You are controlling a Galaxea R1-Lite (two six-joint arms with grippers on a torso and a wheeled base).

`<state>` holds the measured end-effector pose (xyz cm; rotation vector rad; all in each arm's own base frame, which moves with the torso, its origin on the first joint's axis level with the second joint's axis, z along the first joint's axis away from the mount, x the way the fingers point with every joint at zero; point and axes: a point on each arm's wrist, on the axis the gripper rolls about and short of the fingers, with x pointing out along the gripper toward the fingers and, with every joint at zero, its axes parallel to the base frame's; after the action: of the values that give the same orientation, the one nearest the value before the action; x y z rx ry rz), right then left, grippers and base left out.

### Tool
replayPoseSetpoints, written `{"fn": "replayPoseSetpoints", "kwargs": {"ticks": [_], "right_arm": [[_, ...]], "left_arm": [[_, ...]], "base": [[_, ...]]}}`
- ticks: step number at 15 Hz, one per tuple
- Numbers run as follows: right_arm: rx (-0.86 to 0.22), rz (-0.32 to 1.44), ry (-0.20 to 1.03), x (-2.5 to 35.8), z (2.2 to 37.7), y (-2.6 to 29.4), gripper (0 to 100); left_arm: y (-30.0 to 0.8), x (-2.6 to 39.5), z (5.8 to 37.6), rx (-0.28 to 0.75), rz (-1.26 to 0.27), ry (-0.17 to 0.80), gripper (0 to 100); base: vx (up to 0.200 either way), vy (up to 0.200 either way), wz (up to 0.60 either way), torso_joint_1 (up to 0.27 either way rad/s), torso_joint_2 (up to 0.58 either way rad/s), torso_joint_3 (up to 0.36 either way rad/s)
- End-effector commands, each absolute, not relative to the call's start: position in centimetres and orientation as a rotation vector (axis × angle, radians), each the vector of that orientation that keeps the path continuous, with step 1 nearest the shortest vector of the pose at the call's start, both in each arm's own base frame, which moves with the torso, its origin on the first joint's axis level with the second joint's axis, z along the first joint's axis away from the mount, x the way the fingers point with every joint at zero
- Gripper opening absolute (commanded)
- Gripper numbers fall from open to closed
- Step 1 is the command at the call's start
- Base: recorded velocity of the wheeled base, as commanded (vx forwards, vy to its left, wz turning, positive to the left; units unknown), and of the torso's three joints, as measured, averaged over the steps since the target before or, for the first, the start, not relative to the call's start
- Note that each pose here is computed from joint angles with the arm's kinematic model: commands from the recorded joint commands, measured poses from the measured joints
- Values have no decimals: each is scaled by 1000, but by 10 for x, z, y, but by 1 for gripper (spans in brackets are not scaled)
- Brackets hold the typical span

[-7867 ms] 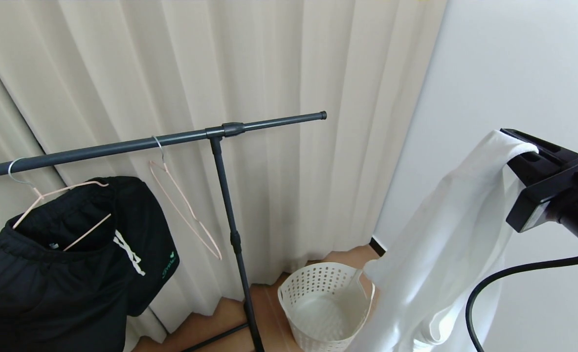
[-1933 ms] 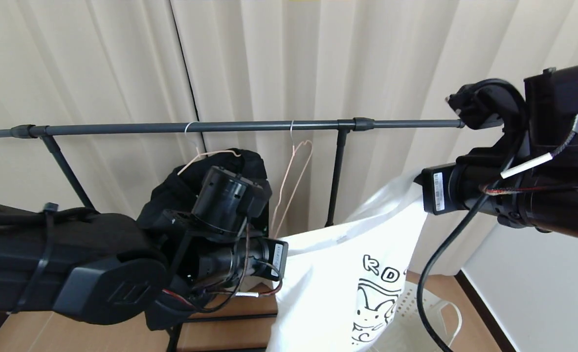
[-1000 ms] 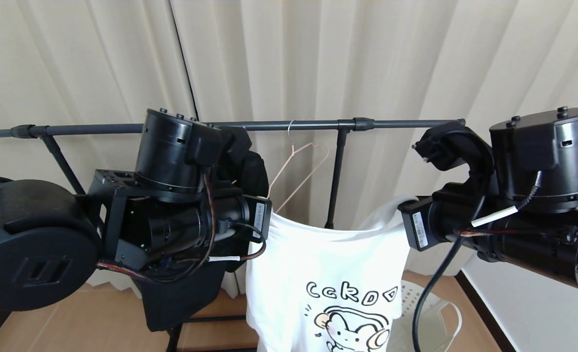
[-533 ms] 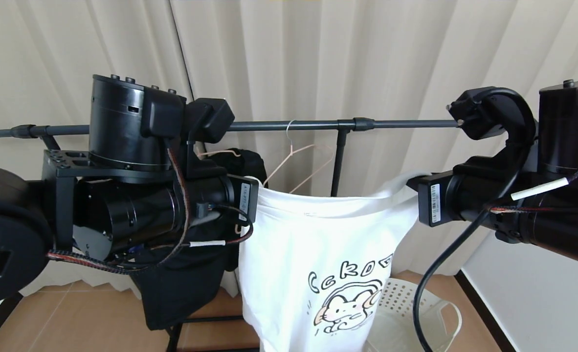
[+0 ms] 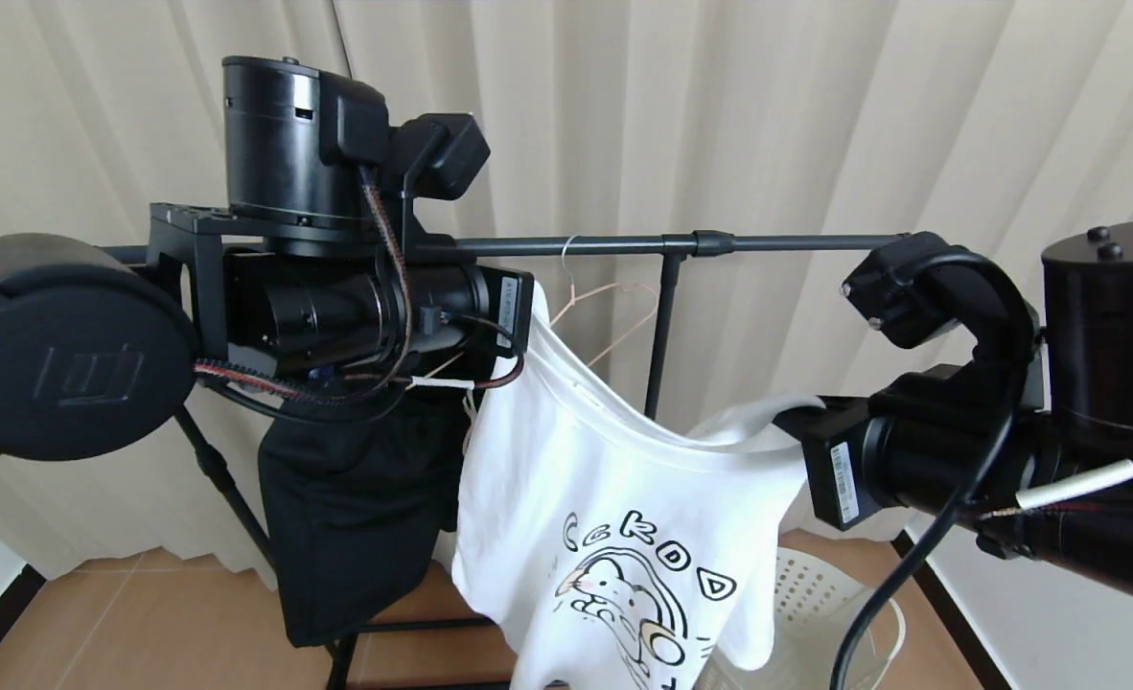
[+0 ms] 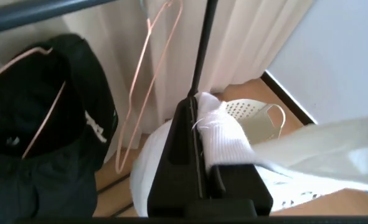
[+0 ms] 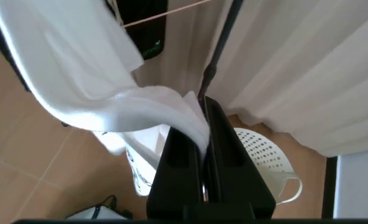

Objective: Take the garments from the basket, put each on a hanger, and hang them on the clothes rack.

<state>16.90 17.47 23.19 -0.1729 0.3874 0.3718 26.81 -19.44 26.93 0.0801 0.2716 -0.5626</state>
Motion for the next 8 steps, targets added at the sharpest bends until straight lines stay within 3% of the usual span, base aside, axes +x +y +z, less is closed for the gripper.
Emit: {"fn": "replayPoseSetpoints", "kwargs": {"ticks": [1,5,8], "right_arm": [[-210,473,408,149,225,190,0],[-172,574,470,130,211,223,0],[-45,570,506,134,212,248,0]], "left_arm": [[-203,284,268,76,-607,267,0],[-212,292,281,42,-739,201,0],[-214,291,283,36,-797,195,0]], "base": [[0,0,0,0,0,0],[0,0,0,0,0,0],[0,0,0,0,0,0]]}}
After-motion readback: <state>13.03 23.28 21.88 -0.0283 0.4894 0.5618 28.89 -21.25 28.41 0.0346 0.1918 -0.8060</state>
